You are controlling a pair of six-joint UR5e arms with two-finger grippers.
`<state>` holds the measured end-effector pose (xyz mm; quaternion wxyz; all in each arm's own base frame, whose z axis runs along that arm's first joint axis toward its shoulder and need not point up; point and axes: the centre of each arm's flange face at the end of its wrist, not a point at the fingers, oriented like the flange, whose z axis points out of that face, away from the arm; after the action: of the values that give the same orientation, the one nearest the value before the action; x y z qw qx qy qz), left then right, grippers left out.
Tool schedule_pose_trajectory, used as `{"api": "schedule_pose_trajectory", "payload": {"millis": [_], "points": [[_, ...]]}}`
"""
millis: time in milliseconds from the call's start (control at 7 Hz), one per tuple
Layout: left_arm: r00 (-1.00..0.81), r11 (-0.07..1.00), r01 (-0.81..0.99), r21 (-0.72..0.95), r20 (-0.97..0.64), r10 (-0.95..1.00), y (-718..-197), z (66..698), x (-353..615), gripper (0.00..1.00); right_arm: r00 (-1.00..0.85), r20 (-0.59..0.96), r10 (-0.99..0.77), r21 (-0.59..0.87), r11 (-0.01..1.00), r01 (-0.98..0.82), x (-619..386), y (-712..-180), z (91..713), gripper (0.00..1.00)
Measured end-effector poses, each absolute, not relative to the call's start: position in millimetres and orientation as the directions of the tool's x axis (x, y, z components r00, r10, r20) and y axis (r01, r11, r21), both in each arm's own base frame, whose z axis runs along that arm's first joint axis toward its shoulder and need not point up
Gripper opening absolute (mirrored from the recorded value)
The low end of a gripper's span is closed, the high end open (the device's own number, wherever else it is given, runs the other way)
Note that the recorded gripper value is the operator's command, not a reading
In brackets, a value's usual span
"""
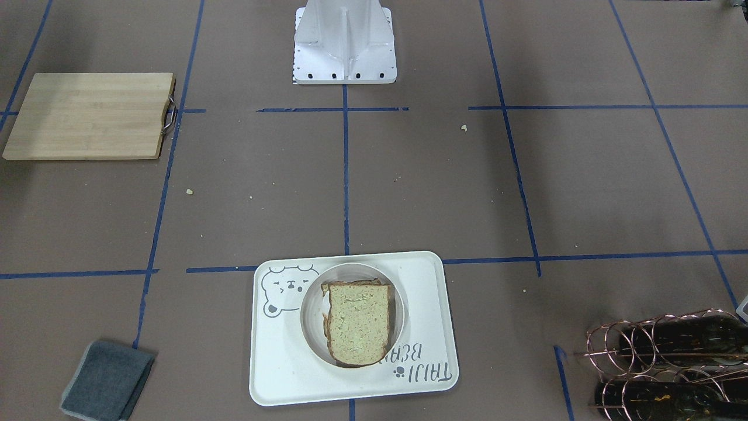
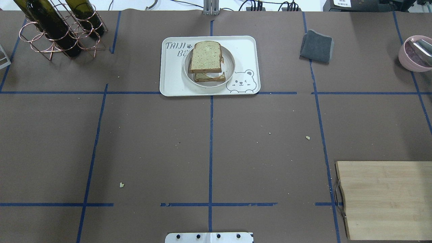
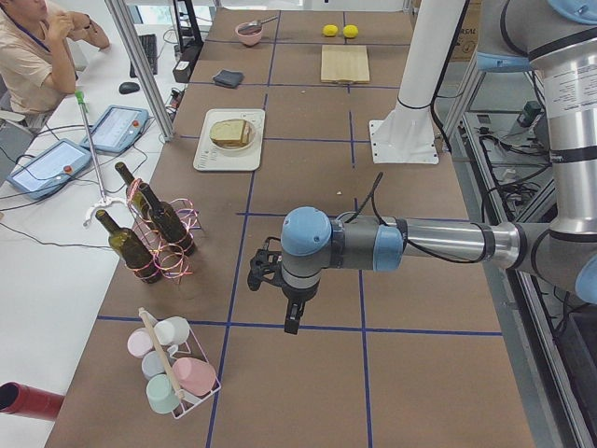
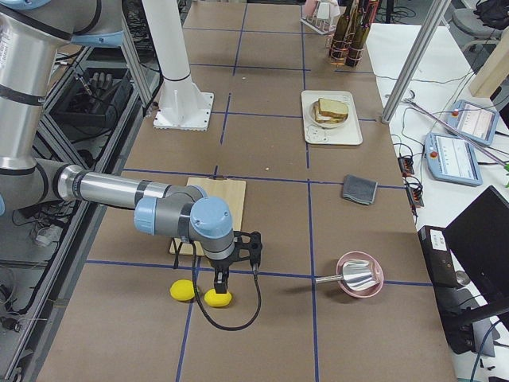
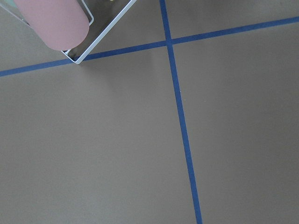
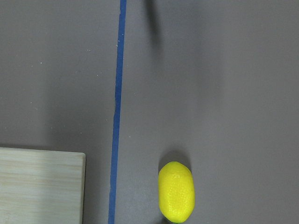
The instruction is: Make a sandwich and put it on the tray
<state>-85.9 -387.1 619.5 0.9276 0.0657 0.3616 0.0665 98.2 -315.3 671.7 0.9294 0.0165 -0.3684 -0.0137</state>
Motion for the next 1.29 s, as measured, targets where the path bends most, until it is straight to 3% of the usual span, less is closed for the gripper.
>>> {"api": "schedule_pose_trajectory", "payload": {"millis": [1286], "points": [[0.726, 0.983, -0.075, 0.168, -0.666, 0.169, -387.1, 620.7, -85.3, 1.0, 0.729, 0.684, -0.035, 0.044, 0.999, 0.007, 98.3, -316.5, 669.7, 1.0]]}}
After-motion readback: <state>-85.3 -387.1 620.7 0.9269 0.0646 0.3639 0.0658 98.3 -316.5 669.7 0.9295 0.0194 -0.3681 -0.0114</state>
